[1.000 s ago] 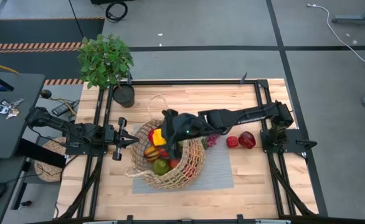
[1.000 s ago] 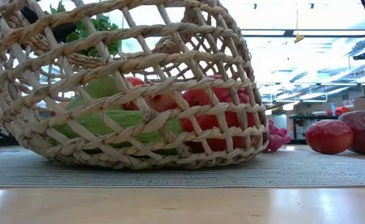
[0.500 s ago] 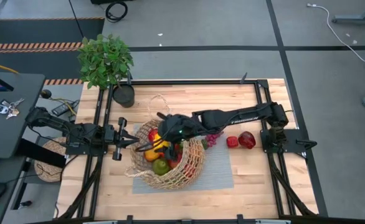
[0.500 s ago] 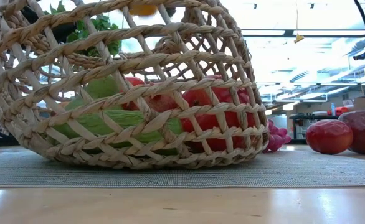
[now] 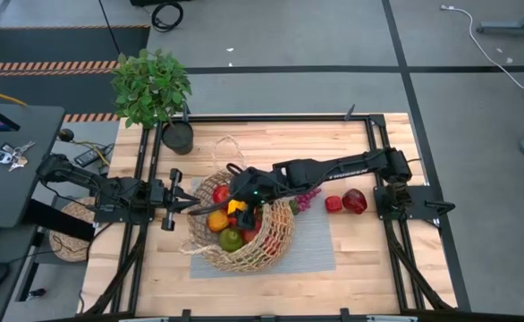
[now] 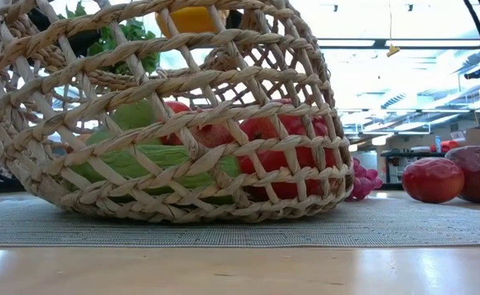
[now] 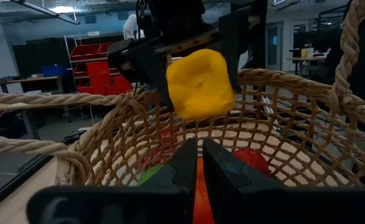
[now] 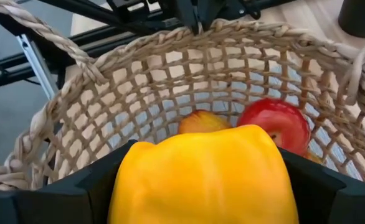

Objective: Build produce basket
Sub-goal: Put the bell pepper into the brown basket

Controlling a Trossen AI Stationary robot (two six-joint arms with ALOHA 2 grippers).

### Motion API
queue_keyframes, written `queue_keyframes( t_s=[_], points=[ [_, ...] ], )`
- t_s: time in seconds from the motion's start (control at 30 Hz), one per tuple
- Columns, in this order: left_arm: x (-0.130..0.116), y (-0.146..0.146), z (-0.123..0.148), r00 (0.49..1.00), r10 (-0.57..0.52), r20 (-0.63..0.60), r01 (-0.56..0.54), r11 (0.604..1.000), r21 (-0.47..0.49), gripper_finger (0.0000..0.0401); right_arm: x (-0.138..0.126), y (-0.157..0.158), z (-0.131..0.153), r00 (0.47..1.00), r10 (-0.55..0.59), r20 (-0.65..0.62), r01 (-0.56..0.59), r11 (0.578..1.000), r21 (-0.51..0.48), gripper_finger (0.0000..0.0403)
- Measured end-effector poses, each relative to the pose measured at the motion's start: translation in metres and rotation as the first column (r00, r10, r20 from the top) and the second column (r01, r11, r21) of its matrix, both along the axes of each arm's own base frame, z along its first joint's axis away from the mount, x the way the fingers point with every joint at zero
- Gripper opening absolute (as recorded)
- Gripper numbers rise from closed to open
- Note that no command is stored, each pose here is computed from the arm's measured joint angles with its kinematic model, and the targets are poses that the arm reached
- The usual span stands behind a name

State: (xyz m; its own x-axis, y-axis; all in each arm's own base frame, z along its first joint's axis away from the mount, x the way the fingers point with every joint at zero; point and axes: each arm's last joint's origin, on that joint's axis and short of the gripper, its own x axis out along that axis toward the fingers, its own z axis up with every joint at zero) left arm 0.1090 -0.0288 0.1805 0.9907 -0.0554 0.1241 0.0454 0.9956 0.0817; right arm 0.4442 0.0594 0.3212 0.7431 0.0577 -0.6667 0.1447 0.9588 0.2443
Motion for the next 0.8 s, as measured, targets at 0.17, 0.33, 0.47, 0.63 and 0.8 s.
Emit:
queue_keyframes(
  t_s=[0.17,0.33,0.47,0.63,0.8],
  points=[
    [0.0000,0.0000,0.0000,1.000,0.000,0.000,0.000,1.000,0.000,0.0028,-0.0001,-0.0006,-0.0004,1.000,-0.001,-0.004,0.001,1.000,0.003,0.0322],
    [0.0000,0.0000,0.0000,1.000,0.000,0.000,0.000,1.000,0.000,0.0032,0.0007,-0.0021,-0.0028,1.000,0.003,-0.015,-0.003,1.000,0.005,0.0322],
    [0.0000,0.0000,0.0000,1.000,0.000,0.000,0.000,1.000,0.000,0.0036,0.0009,-0.0031,-0.0027,1.000,0.029,-0.012,-0.029,0.999,-0.026,0.0322],
    [0.0000,0.0000,0.0000,1.000,0.000,0.000,0.000,1.000,0.000,0.0031,0.0017,-0.0073,-0.0024,0.999,0.035,-0.008,-0.035,0.999,-0.034,0.0322],
    [0.0000,0.0000,0.0001,1.000,0.000,0.000,0.000,1.000,0.000,0.0029,0.0044,-0.0073,0.0006,0.996,0.086,0.034,-0.084,0.995,-0.052,0.0322]
  ],
)
